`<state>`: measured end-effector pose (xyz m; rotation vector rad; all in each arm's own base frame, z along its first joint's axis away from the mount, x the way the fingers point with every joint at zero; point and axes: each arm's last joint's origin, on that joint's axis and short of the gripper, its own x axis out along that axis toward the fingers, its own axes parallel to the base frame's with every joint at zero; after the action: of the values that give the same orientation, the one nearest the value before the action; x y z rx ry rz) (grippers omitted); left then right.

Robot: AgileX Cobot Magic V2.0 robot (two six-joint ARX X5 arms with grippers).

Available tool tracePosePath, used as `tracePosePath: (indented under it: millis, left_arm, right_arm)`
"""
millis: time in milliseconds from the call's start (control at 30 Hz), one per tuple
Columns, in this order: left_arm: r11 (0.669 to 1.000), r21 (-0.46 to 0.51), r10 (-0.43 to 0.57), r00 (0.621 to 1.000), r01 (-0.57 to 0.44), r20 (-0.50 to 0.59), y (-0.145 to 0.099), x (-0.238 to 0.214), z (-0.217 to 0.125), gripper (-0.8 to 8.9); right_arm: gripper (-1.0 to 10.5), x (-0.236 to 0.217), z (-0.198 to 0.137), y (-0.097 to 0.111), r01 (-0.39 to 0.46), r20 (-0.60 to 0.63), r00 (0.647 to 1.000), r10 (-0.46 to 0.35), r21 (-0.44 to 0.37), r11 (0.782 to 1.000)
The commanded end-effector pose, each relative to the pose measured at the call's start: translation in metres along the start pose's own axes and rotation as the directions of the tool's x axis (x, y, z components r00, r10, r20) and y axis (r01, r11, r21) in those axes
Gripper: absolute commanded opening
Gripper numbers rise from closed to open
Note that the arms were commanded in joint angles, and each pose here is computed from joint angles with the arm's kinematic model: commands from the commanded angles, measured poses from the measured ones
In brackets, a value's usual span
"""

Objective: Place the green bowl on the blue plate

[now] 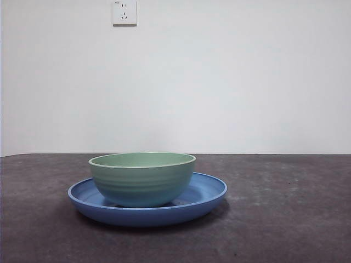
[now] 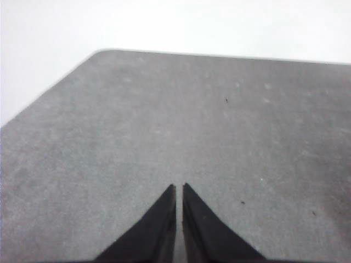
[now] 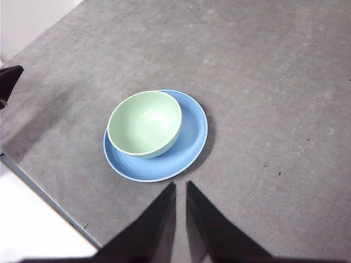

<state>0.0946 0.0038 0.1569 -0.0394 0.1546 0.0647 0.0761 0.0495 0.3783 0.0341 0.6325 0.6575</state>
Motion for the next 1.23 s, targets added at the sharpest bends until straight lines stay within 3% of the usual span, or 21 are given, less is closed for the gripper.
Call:
tracePosePath:
  millis: [33,833,1033,1133,1233]
  left_arm:
    - [1.0,0.006,0.009,1.0,-0.009,-0.025,0.001,0.002,-0.008,0.19]
    - [1.0,0.002,0.007,1.0,-0.007,-0.024,0.001,0.002,-0.008,0.19]
    - [1.0,0.002,0.007,1.0,-0.007,-0.024,0.001,0.002,-0.008,0.19]
    - [1.0,0.002,0.007,1.0,-0.007,-0.024,0.001,0.002,-0.008,0.19]
    - [1.0,0.002,0.007,1.0,-0.007,-0.024,0.001,0.002,-0.008,0.19]
  right_arm:
    - [0.3,0.0,0.002,0.001,-0.008,0.009,1.0,0.008,-0.015,1.0]
    - [0.3,-0.001,0.002,0.001,-0.008,0.015,1.0,0.009,-0.017,1.0]
    - [0.3,-0.013,-0.006,-0.008,0.048,0.109,0.993,-0.053,0.047,0.998]
    - [0.3,-0.012,-0.016,-0.019,0.131,0.261,0.956,-0.131,0.017,0.991]
    - [0.3,0.0,-0.035,-0.035,0.275,0.415,0.872,-0.261,0.025,0.961]
